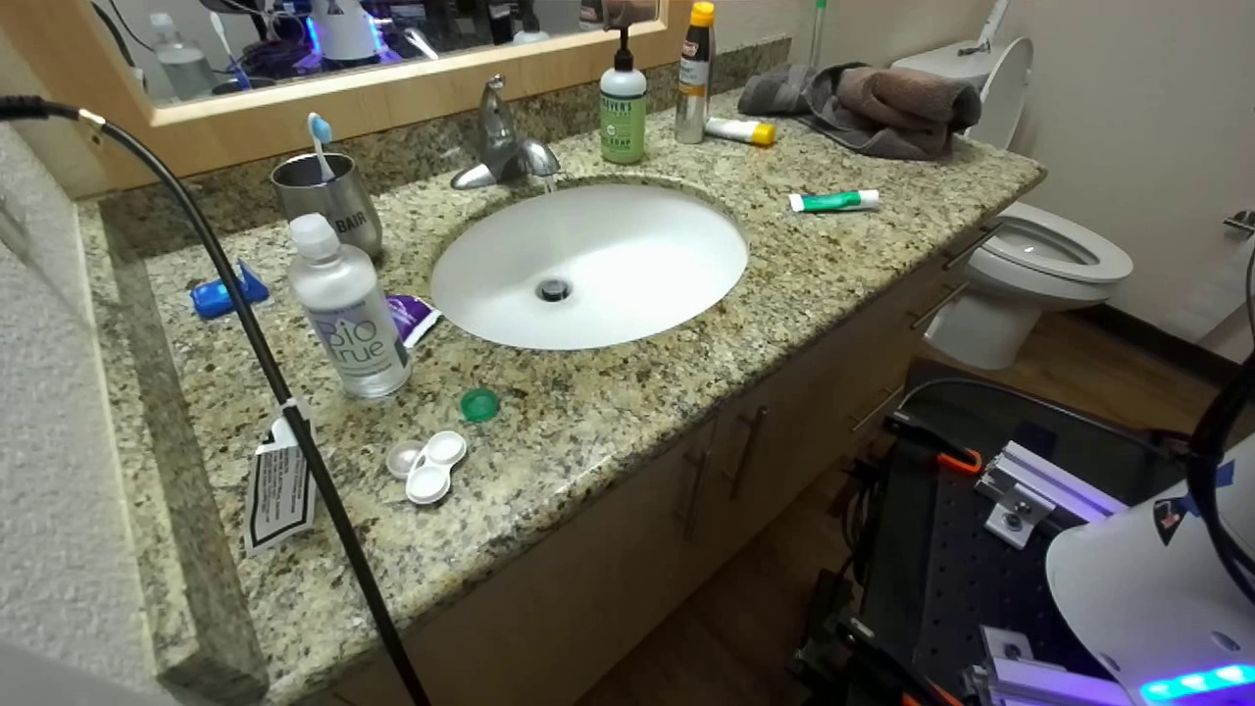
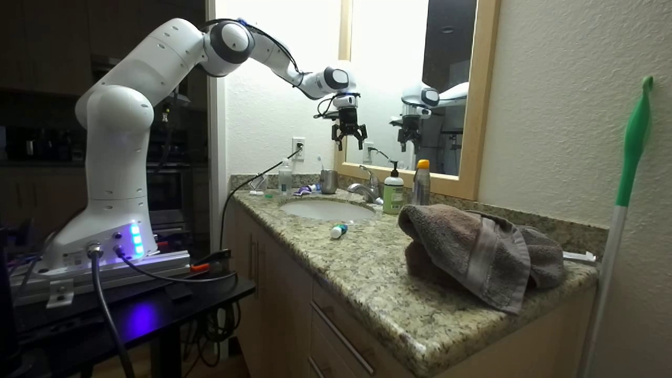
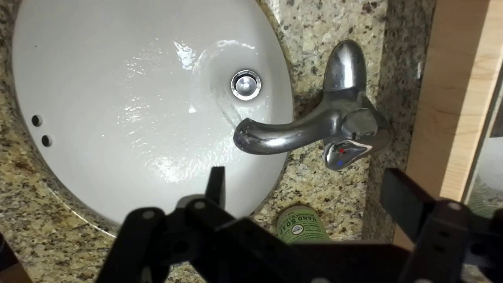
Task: Close the tap
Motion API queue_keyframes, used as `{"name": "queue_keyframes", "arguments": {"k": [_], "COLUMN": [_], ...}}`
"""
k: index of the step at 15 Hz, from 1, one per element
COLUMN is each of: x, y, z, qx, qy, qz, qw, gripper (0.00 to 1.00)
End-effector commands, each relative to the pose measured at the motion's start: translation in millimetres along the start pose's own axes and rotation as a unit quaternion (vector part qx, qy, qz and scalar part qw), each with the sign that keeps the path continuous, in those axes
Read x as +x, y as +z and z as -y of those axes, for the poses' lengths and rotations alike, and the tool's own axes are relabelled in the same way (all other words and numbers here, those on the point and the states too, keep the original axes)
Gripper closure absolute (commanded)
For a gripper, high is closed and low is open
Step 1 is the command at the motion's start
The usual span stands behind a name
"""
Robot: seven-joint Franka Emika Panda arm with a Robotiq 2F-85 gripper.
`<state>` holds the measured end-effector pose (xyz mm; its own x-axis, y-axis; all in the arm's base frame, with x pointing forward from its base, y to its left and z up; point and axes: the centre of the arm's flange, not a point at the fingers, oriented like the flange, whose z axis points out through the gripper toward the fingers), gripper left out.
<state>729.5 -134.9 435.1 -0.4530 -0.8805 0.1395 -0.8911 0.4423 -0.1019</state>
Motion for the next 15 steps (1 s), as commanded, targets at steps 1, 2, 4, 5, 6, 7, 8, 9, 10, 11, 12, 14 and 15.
{"name": "queue_keyframes", "arguments": {"k": [1,2,4,5,6,7,8,9,10,11,12,14,15], "x": [4.6,7.6,11.9,11.7,13.7,14.8,15.1,14.9,13.8,13.3,14.8,15.4,16.4], "y": [28.1,36.4,51.3,43.1,50.5,54.7,56.5,55.7,55.5,59.5,67.3,65.1,65.1], "z": [27.0,31.4,37.6,16.8,19.4,21.5,22.5,23.0,23.1,23.9,22.3,12.1,12.6], "qx": [-0.003,-0.001,-0.006,-0.011,-0.013,-0.013,-0.013,-0.012,-0.027,-0.050,-0.075,-0.060,-0.062], "qy": [0.010,0.008,0.025,0.014,0.017,0.019,0.019,0.019,0.014,0.015,0.017,0.020,0.021], "qz": [0.002,0.002,-0.006,-0.011,-0.013,-0.014,-0.014,-0.014,-0.011,-0.011,-0.014,-0.024,-0.025], "qw": [0.9999,1.0000,0.9996,0.9998,0.9997,0.9996,0.9996,0.9996,0.9995,0.9986,0.9969,0.9977,0.9976], "gripper": [0.00,0.00,0.00,0.00,0.00,0.00,0.00,0.00,0.00,0.00,0.00,0.00,0.00]}}
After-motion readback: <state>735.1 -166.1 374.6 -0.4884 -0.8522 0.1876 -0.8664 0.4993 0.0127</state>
